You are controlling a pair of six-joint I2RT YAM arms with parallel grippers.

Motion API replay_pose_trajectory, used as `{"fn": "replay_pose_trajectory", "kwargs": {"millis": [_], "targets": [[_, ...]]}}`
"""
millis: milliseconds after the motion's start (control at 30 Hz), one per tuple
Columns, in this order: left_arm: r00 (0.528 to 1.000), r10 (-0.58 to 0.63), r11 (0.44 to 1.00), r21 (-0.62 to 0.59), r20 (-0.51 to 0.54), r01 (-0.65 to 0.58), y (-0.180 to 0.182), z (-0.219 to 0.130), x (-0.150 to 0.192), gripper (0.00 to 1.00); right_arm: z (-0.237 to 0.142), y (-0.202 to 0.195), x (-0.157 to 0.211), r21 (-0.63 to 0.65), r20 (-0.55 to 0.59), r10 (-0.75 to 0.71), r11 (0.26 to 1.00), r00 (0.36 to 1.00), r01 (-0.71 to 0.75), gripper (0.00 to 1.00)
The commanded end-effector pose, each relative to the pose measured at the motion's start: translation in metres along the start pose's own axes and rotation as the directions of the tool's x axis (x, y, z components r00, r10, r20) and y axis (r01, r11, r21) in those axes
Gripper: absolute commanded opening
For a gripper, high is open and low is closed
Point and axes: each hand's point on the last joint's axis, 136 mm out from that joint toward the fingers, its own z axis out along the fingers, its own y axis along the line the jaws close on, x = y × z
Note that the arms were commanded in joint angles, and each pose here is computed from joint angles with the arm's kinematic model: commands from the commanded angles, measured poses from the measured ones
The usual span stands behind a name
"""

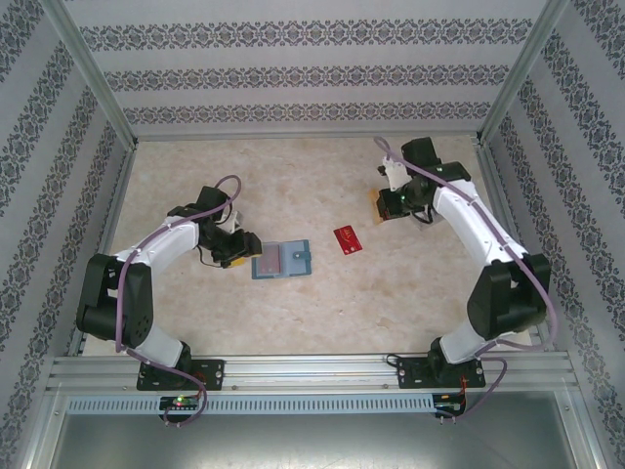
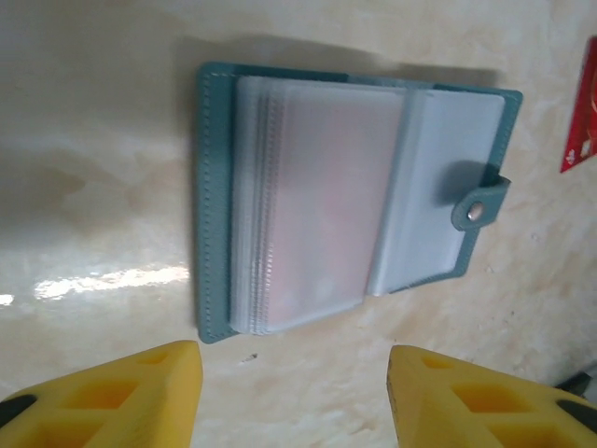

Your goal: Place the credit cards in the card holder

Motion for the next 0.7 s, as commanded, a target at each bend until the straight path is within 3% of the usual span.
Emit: {"fn": "replay_pose_trajectory", "kwargs": {"millis": [0, 233, 500, 667], "targets": [[0.998, 0.049, 0.997, 0.056, -0.031, -0.047, -0.014, 0.001, 0.008, 0.57, 0.008, 0.058, 0.003, -0.332, -0.027, 0.121, 0.935, 0.992, -0.123, 0.0], [0.998, 0.048, 0.998, 0.05, -0.047, -0.046, -0.014, 0.018, 0.003, 0.57, 0.051, 0.108, 0.022, -0.527, -0.169, 0.158, 0.819, 0.973, -0.225, 0.0], [0.996, 0.0, 1.0, -0.017, -0.089, -0.001, 0.004, 0.044, 0.001, 0.54, 0.107, 0.139, 0.042, -0.542, -0.326, 0.149, 0.78, 0.934, -0.313, 0.0], [0.995, -0.013, 0.999, -0.052, -0.094, 0.008, 0.012, 0.05, -0.001, 0.46, 0.137, 0.15, 0.053, -0.539, -0.397, 0.148, 0.761, 0.906, -0.36, 0.0]]}}
